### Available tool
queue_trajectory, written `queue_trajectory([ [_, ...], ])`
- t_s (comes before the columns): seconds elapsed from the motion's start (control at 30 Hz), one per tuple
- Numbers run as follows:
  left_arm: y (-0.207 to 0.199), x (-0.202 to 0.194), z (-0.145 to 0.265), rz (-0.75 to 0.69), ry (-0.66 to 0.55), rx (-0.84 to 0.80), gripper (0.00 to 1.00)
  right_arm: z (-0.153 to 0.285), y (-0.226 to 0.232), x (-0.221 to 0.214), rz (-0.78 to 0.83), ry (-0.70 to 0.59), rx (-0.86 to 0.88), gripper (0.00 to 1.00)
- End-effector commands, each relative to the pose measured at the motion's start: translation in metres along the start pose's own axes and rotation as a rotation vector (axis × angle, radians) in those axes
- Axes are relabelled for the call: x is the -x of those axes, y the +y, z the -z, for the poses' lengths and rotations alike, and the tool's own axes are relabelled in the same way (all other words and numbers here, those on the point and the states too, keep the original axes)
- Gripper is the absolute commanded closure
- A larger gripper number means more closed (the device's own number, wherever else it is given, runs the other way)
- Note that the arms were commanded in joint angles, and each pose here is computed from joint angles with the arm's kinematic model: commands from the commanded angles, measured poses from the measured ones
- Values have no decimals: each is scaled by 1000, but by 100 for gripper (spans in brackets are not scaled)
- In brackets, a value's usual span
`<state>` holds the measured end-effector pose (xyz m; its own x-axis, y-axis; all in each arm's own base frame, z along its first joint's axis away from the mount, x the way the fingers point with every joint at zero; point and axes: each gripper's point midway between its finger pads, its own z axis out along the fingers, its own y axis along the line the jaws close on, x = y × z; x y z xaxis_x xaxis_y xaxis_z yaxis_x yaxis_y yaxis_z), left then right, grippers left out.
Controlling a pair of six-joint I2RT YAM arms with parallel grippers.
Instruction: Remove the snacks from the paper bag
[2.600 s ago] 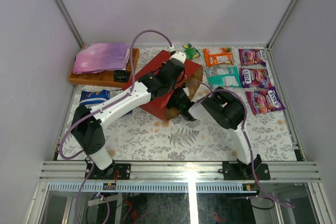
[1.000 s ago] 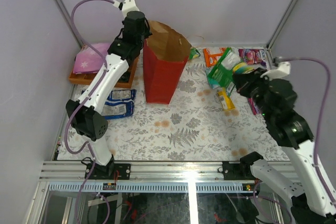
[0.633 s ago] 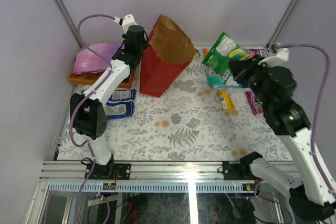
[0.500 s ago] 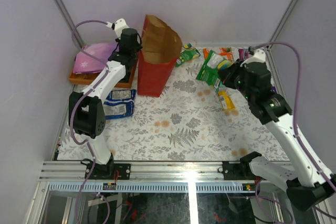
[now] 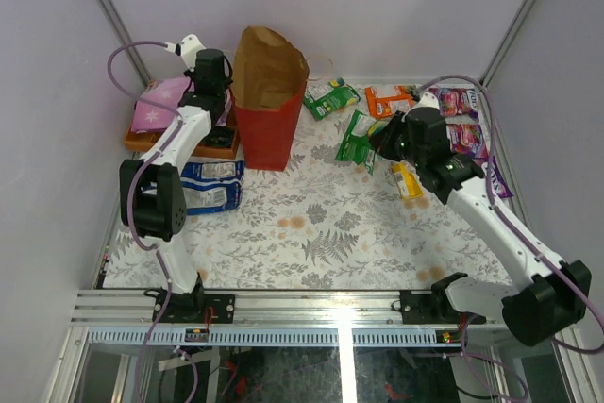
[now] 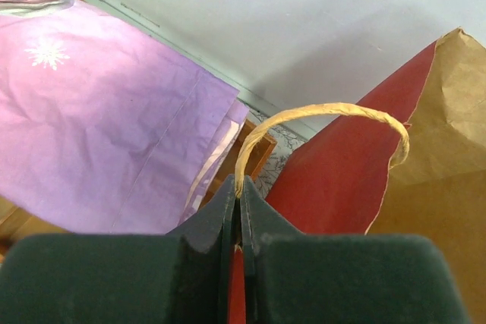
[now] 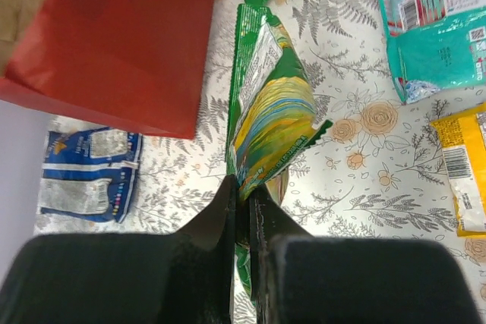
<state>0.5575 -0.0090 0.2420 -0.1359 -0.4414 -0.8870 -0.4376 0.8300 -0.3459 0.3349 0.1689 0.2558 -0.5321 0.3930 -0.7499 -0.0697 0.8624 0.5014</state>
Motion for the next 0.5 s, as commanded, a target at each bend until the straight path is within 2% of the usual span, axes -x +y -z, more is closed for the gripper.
queue_trajectory([
  [0.0, -7, 18, -19, 11, -52, -13, 100, -27, 15, 11, 1, -48, 74, 100],
  [0.03, -10, 18, -20, 5, -41, -32, 100, -34, 13, 7, 2, -44, 69, 100],
  [0.07, -14, 18, -19, 0, -30, -58, 90, -41, 9, 4, -4, -44, 64, 100],
  [0.1, -16, 19, -17, -7, -20, -86, 69, -48, 7, 1, -13, -45, 66, 100],
  [0.17, -17, 27, -10, -10, -27, -114, 7, -63, -2, -8, -36, -41, 61, 100],
  [0.2, -16, 32, -5, -16, -30, -120, 1, -71, -7, -11, -38, -32, 54, 100],
  [0.33, 9, 66, 12, -32, -46, -90, 0, -93, -30, -13, -79, -10, 34, 100],
  [0.47, 74, 87, 24, 82, -10, 25, 0, -101, -34, -14, -111, 10, 53, 100],
])
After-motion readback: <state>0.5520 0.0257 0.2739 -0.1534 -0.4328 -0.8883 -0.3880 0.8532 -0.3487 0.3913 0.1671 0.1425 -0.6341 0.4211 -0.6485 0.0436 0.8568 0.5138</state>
